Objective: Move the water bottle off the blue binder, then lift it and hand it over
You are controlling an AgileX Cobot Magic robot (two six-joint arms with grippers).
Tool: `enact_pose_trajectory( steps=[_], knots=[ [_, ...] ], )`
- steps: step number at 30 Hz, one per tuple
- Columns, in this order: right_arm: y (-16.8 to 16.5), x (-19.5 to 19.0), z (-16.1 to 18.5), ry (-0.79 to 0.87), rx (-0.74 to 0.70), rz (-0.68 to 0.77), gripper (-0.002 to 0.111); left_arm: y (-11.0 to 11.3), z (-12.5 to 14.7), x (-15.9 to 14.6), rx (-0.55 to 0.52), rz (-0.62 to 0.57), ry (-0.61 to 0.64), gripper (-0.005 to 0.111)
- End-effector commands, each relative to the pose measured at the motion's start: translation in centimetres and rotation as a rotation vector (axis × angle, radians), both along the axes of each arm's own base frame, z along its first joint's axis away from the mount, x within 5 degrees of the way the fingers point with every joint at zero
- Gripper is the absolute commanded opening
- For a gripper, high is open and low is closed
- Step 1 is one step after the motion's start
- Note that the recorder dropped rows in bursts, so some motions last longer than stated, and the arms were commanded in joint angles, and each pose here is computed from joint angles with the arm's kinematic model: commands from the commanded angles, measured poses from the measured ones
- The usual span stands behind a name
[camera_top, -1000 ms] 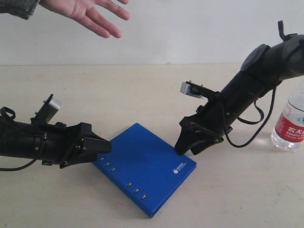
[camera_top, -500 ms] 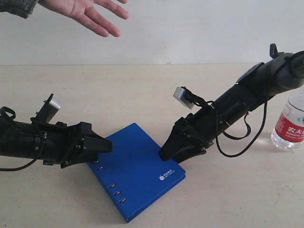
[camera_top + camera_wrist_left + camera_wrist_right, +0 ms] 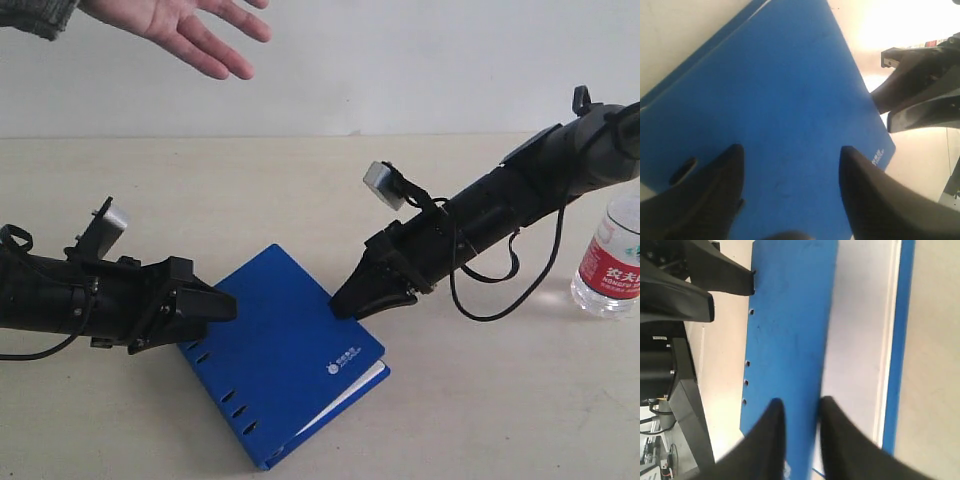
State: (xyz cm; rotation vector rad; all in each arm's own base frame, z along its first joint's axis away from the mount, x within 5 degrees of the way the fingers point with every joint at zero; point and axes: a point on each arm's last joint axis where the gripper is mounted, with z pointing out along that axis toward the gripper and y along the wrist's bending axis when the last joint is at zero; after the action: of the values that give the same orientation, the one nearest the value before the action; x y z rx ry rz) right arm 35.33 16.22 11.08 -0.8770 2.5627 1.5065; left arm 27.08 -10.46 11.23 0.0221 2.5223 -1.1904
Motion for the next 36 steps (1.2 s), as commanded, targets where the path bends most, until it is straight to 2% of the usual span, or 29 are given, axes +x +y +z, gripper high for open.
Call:
enact_pose_trajectory(
  steps=[1, 4, 8, 11, 12, 15, 24, 31, 36],
  knots=[
    [0.0, 0.0, 0.5, -0.030, 0.013, 0.025, 0.000, -0.2, 0.2, 0.0, -0.009, -0.012, -0.010, 0.054],
    [0.0, 0.0, 0.5, -0.030, 0.013, 0.025, 0.008, -0.2, 0.2, 0.0, -0.009, -0.012, -0.010, 0.054],
    [0.7, -0.4, 0.5, -0.030, 0.013, 0.048, 0.029, -0.3, 0.2, 0.0, -0.015, -0.017, -0.013, 0.054],
    [2.1, -1.3, 0.3, -0.033, -0.001, 0.108, 0.027, -0.3, 0.2, 0.0, -0.020, -0.023, -0.016, 0.054],
    [2.7, -1.7, 0.3, -0.036, -0.012, 0.139, 0.024, -0.3, 0.2, 0.0, -0.020, -0.023, -0.016, 0.054],
    [3.1, -2.0, 0.2, -0.041, -0.012, 0.157, 0.000, -0.3, 0.2, 0.0, -0.020, -0.023, -0.016, 0.054],
    [2.3, -1.4, 0.4, -0.109, 0.027, 0.162, 0.000, 0.0, 0.2, 0.1, -0.017, -0.012, -0.016, 0.054],
    [-2.5, 1.5, 1.0, -0.113, 0.088, -0.060, 0.000, 1.9, 0.1, 0.8, -0.003, 0.062, -0.014, 0.054],
    [-2.4, 1.2, 2.2, -0.157, 0.065, -0.016, 0.000, 1.6, 0.0, 0.7, 0.008, 0.055, -0.012, 0.054]
  ],
)
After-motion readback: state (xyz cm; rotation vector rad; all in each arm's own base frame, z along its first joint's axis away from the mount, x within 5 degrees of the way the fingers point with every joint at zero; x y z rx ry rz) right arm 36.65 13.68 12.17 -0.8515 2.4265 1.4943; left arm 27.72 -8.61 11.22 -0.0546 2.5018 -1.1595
